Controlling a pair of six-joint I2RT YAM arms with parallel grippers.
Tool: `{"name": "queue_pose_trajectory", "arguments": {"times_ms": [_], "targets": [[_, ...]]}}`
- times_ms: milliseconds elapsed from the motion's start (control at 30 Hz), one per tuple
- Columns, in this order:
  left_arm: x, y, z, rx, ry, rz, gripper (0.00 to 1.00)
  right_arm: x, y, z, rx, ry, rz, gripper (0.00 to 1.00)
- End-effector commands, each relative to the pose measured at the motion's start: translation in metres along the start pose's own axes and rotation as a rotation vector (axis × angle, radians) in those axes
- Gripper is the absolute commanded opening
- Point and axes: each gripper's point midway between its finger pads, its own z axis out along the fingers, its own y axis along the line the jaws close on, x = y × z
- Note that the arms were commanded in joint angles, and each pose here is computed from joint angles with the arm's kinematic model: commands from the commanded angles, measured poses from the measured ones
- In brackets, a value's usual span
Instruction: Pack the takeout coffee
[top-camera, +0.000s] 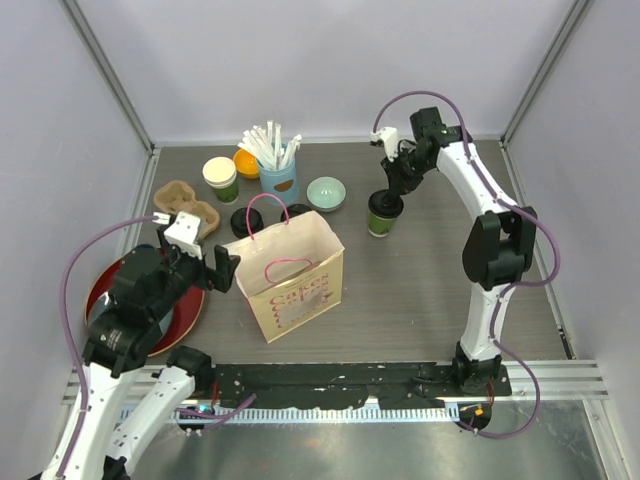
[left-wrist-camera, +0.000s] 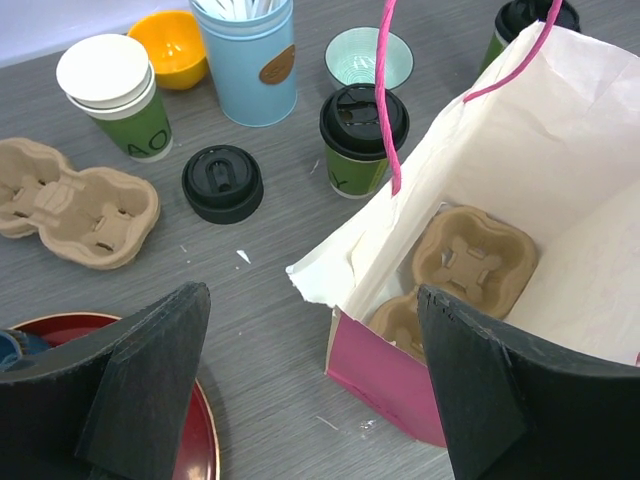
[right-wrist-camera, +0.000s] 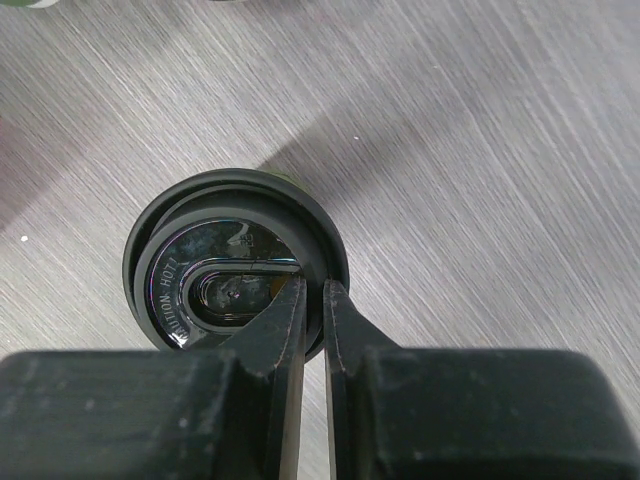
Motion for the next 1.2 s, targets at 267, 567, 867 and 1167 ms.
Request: {"name": "queue_pose_trajectory", "arguments": {"times_ms": [267,567,867,1167], "targets": [[-0.018,-0.022,0.0,0.095,0.106,-0.129,0.85,-0.054,0.02,-0.133,0.276,-0.203,0.107,0.01],[-0.023,-0.049,0.003,0.249,0.245,-0.138,0.85,-0.107,0.107,-0.238,0.353,-0.425,0.024,0.01],[-0.014,-0.038,0.021,0.23,0.241,-0.038,0.76,-0.149,0.233,-0.244,0.128,-0.526,-0.17,0.01],[-0.039,-0.029,0.013,0.18,0.161,0.012,0.66,-0.168,0.304,-0.185,-0.049,-0.403,-0.321,0.01]]}}
